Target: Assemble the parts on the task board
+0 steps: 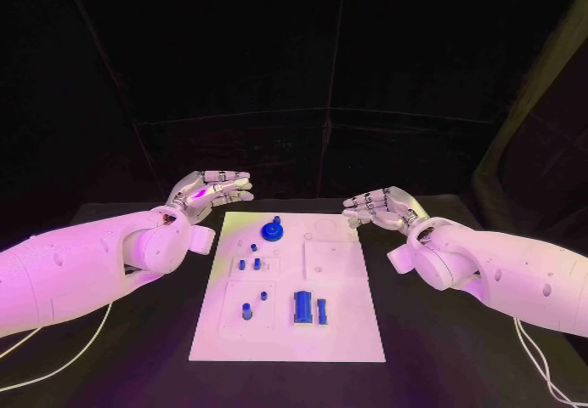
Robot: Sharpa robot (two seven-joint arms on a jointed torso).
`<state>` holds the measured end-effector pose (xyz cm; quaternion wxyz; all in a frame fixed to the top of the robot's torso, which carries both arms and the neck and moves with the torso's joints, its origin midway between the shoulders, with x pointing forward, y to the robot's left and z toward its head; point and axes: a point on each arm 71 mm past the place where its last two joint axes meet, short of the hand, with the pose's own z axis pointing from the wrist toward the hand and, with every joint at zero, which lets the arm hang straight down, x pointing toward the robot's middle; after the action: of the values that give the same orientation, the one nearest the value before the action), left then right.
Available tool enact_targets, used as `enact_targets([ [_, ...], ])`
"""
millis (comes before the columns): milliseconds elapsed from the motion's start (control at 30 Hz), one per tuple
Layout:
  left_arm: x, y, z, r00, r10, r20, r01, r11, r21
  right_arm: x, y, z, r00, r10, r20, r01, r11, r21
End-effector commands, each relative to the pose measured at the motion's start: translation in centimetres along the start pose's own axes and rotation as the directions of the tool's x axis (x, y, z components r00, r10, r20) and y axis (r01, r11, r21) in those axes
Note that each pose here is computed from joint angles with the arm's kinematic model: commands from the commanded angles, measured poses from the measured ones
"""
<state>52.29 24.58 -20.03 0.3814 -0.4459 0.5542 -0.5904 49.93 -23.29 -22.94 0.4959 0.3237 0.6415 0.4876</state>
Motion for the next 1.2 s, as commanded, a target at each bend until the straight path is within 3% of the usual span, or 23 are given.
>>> enact_targets([
  [33,-0.76,-0.06,0.46,0.996,-0.039,0.074,0.035,0.998,0.057,-1.0,-0.1,1.2,0.979,0.197,0.049,-0.192,0.978,-0.081],
  [200,-1.02,0.34,1.09,0.993,-0.039,0.113,0.032,0.997,0.069,-1.1,-0.4,2.6,0.975,0.214,0.064,-0.207,0.974,-0.096],
  [233,-0.56,0.58,0.91,0.998,-0.012,0.058,0.010,1.000,0.020,-1.0,-0.7,2.2,0.991,0.114,0.073,-0.111,0.993,-0.035],
  [467,0.32,1.15,0.46,0.996,-0.001,0.084,0.000,1.000,0.017,-0.1,-0.3,1.6,0.981,0.158,0.110,-0.153,0.987,-0.046],
  [733,2.88,2.42,-1.08,0.986,0.032,0.164,-0.034,0.999,0.011,2.5,1.0,-0.4,0.941,0.265,0.210,-0.259,0.964,-0.055],
  [867,4.59,2.93,-2.31,0.974,0.056,0.220,-0.060,0.998,0.011,3.8,1.6,-1.5,0.917,0.304,0.257,-0.303,0.952,-0.046],
  [1000,5.79,3.12,-3.29,0.962,0.073,0.263,-0.079,0.997,0.012,4.4,2.0,-2.2,0.904,0.322,0.282,-0.325,0.945,-0.037],
  [1200,6.60,3.16,-4.01,0.952,0.084,0.294,-0.093,0.996,0.014,4.6,2.0,-2.4,0.901,0.325,0.288,-0.330,0.943,-0.035],
])
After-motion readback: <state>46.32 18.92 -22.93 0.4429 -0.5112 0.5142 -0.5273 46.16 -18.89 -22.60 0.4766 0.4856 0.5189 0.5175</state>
